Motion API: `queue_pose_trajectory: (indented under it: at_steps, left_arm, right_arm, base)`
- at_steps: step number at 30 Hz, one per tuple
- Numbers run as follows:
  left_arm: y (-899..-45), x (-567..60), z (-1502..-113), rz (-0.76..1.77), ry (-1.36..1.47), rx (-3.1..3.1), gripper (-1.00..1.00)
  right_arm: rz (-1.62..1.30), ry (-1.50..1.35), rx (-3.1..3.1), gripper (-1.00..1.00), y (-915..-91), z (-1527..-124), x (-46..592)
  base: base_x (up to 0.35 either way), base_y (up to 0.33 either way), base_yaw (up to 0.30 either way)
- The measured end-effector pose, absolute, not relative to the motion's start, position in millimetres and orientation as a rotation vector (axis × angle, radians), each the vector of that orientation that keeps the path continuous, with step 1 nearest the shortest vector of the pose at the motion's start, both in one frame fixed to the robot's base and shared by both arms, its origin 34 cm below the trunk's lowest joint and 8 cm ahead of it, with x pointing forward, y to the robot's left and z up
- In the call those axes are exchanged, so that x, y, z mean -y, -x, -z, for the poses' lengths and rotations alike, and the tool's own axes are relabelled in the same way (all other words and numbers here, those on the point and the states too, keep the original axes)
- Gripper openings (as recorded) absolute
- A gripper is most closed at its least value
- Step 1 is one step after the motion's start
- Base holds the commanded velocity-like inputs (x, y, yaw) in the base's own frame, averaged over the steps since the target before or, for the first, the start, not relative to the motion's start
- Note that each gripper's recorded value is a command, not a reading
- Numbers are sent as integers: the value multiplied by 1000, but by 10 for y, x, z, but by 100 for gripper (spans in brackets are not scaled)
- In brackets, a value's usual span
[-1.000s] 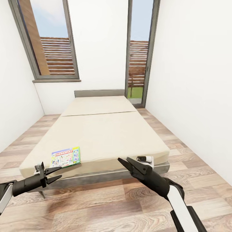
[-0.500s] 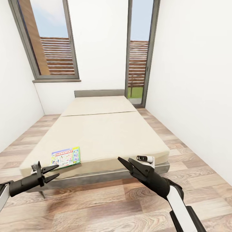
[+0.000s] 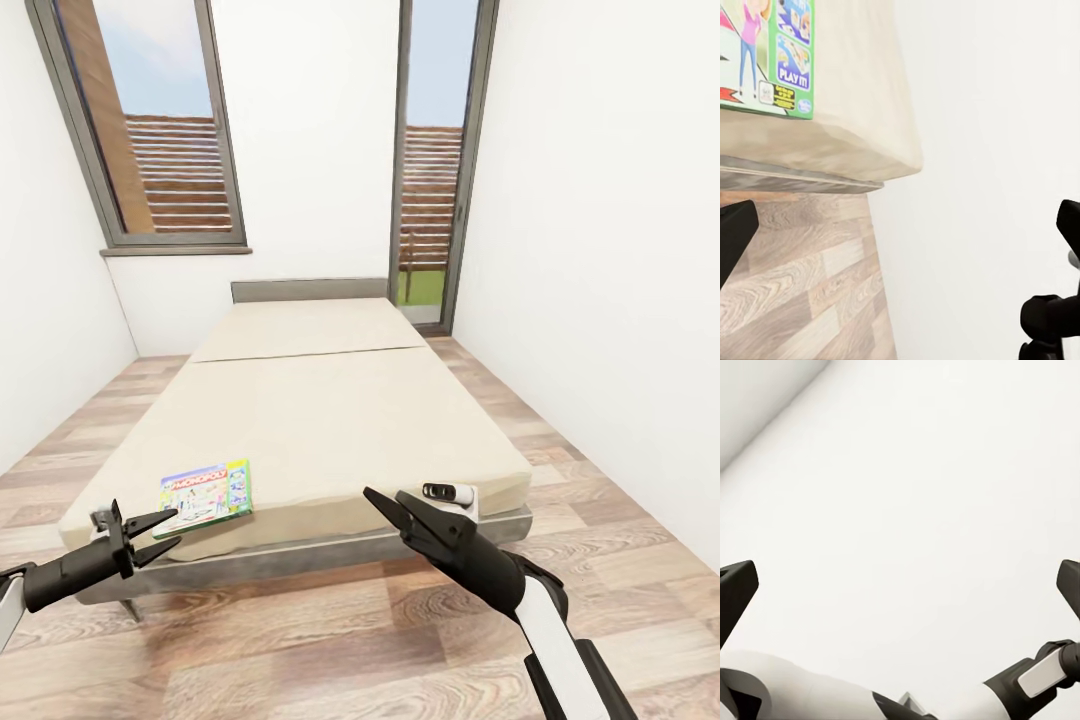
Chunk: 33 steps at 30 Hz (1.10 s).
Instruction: Put all the toys in the child's room - the three board games (two on the bed and one on the table), the two jigsaw puzzles on the table, and the tennis ball on the table - inside the toy box on the table in the child's room.
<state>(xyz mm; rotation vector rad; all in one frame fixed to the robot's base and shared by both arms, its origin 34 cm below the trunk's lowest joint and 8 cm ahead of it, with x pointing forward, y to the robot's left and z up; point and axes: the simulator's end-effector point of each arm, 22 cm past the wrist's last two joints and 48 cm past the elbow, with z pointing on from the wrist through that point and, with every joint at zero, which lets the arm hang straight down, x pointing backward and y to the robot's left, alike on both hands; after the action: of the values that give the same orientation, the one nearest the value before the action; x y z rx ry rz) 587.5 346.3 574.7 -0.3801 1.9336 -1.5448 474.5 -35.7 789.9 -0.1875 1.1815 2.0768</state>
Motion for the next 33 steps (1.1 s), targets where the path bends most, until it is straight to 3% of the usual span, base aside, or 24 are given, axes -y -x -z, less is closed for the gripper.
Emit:
queue_pose_trajectory:
  at_steps: [24, 33]
  left_arm:
    - [-5840, -3451, -5472, 1541, 398, -1954, 100]
    - [-5907, -3471, -5169, 1427, 426, -2028, 100]
  right_arm:
    - [-2070, 175, -1204, 100, -4753, -7646, 349]
    - [-2074, 159, -1214, 100, -4794, -7574, 351]
  base:
    - [2, 1, 0]
    - [0, 0, 0]
